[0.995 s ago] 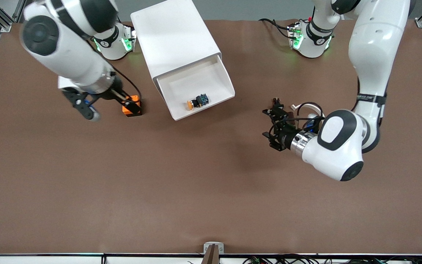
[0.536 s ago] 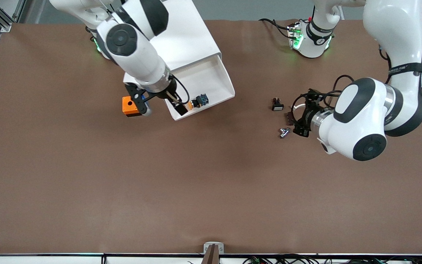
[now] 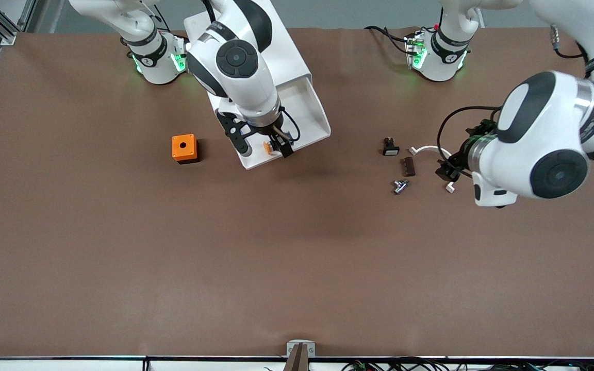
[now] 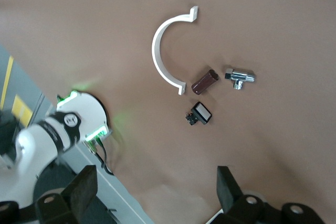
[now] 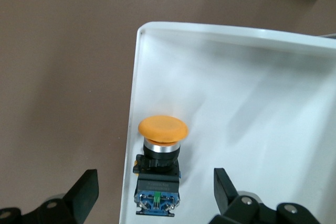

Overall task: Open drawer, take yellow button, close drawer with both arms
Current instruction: 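Grasp the orange-capped push button in the drawer with the right gripper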

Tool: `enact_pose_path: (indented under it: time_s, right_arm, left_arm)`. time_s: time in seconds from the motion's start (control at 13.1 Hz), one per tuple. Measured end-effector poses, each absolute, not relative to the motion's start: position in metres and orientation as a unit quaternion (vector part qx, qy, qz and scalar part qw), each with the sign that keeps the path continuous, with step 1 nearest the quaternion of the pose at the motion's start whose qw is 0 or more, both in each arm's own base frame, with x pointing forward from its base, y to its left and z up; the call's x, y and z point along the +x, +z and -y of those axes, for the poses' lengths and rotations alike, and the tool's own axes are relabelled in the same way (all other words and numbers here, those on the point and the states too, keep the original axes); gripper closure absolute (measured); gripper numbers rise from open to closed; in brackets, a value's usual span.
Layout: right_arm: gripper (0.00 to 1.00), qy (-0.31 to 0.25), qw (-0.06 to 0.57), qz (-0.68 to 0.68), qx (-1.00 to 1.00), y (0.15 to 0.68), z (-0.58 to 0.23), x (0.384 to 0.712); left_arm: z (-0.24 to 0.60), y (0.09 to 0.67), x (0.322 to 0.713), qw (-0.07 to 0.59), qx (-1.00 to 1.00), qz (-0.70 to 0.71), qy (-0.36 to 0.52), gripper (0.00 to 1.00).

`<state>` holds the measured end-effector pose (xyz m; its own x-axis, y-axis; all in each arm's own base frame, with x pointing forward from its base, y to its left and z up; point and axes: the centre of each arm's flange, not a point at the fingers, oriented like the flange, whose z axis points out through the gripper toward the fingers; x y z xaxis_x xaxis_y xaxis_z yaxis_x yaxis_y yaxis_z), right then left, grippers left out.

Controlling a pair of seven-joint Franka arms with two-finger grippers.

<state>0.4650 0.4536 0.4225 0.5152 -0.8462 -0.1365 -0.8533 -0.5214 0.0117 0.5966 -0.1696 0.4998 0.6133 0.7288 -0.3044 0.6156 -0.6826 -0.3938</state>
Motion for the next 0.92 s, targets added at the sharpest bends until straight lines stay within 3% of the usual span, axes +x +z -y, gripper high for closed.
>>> enact_pose_path:
  time_s: [0.15,0.31,0.38,0.61,0.92]
  right_arm:
    - [0.09,0.060,0.032,-0.485,-0.872,0.420,-0.457,0.463]
    - [0.26,0.053,0.032,-0.477,-0.877,0.413,-0.461,0.458]
    - [0.27,0.049,0.029,-0.472,-0.880,0.409,-0.463,0.455]
    - [0.58,0.045,0.028,-0.467,-0.883,0.407,-0.465,0.452]
    - [0.60,0.049,0.044,-0.452,-0.890,0.425,-0.470,0.449]
  left_arm:
    - [0.161,0.520,0.596,0.109,-0.915,0.332,0.202,0.00]
    - [0.160,0.528,0.599,0.090,-0.942,0.264,0.185,0.00]
    - [0.158,0.531,0.601,0.078,-0.954,0.228,0.179,0.00]
    - [0.142,0.541,0.610,0.046,-0.978,0.135,0.155,0.00]
    - [0.130,0.542,0.619,0.023,-0.989,0.065,0.133,0.00]
